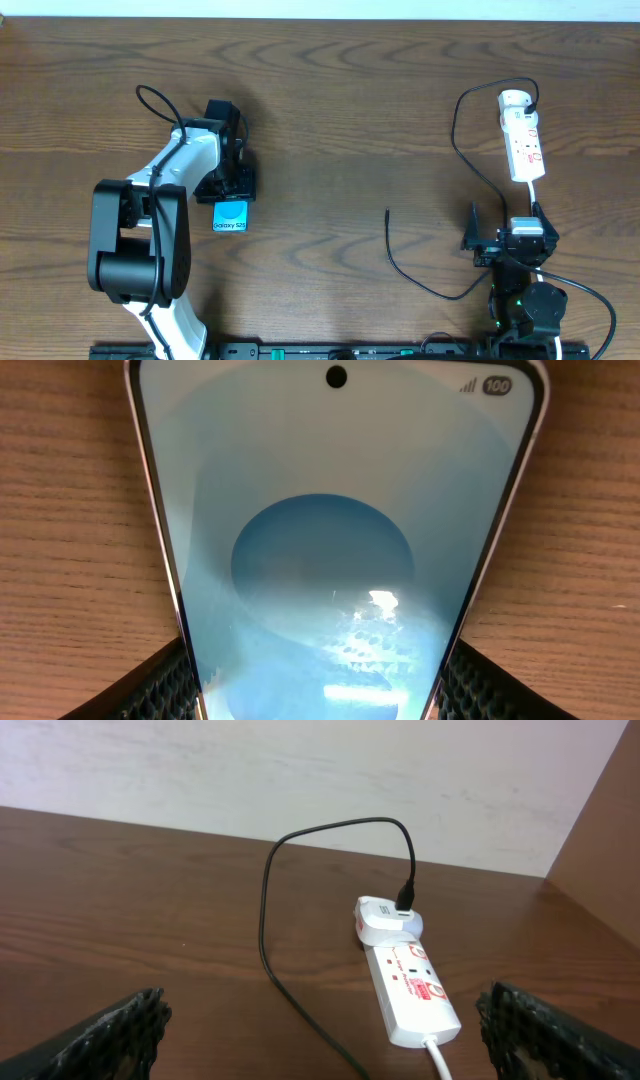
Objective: Plug charger to phone and switch on socket
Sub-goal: 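Close the left gripper on the smartphone's top edge, then lift the smartphone with the left gripper and tilt it upward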
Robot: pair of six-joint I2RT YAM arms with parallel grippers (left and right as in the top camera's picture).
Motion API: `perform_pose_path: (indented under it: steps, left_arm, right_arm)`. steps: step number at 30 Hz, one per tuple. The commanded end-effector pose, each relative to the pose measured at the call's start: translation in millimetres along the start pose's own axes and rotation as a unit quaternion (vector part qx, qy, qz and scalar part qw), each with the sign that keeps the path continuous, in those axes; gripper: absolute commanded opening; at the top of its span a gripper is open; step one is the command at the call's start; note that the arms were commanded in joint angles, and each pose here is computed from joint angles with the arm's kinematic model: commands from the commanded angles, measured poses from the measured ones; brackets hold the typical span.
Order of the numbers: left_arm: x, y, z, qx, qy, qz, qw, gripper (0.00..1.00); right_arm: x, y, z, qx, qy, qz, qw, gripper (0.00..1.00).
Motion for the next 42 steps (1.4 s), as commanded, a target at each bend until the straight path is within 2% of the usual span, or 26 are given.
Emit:
perform_pose_path:
  steps: [1, 17, 42]
  left_arm:
    - [-31, -14, 4, 0.004, 0.007, 0.052, 0.999, 0.07]
    - [-7, -5, -1, 0.002, -0.011, 0.008, 1.000, 0.07]
    - [85, -14, -1, 0.014, -0.080, -0.129, 0.988, 0.07]
  right_arm:
    - [0, -1, 0, -0.006, -0.001, 0.001, 1.000, 0.99]
    - [0, -1, 0, -0.006, -0.002, 0.001, 1.000, 0.99]
    - [0, -1, 0, -0.006, -0.001, 0.002, 1.000, 0.99]
Point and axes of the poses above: each gripper's point midway between its finger pads, its own x axis back along the fingers, its own z axis along the line the jaws close on, y = z × x, the point moved 9 cm from there along x, back along the fingers, and after that the axes turned 12 degrees about x, right-handed, at the moved point
